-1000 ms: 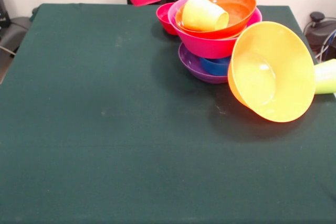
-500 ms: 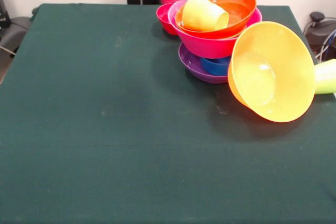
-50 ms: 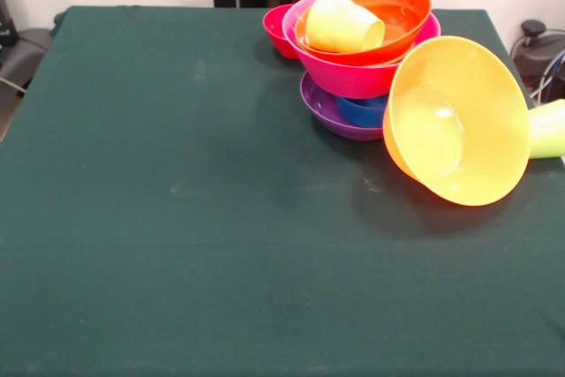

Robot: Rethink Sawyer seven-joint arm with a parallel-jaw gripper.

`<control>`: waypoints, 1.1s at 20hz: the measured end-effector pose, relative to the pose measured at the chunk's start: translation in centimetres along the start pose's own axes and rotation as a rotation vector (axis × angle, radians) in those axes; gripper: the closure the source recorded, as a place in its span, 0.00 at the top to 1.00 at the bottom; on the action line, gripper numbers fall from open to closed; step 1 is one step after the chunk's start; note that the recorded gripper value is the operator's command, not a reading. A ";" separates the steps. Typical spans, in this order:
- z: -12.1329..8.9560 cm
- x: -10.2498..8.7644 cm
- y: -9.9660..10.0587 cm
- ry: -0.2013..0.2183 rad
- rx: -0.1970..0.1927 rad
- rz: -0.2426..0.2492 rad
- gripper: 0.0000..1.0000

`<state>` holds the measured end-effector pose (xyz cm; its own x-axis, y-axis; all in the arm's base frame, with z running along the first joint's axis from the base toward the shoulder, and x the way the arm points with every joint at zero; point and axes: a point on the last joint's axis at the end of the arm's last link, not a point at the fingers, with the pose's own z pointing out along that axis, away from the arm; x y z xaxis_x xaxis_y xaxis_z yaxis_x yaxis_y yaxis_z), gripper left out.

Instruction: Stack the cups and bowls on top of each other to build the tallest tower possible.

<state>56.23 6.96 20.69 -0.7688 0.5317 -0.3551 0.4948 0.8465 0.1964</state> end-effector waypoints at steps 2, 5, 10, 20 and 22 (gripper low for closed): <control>-0.1 0.2 0.0 -0.001 0.004 0.007 0.00; -0.1 0.1 -0.3 -0.004 0.010 0.017 0.00; -0.3 -0.1 -1.3 -0.013 0.031 0.039 0.00; -0.9 0.4 -1.2 -0.027 0.035 0.030 0.00; -1.0 0.5 -1.2 -0.033 0.033 0.030 0.00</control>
<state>54.83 6.21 21.14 -0.7399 0.5552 -0.3799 0.5309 0.8287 0.1769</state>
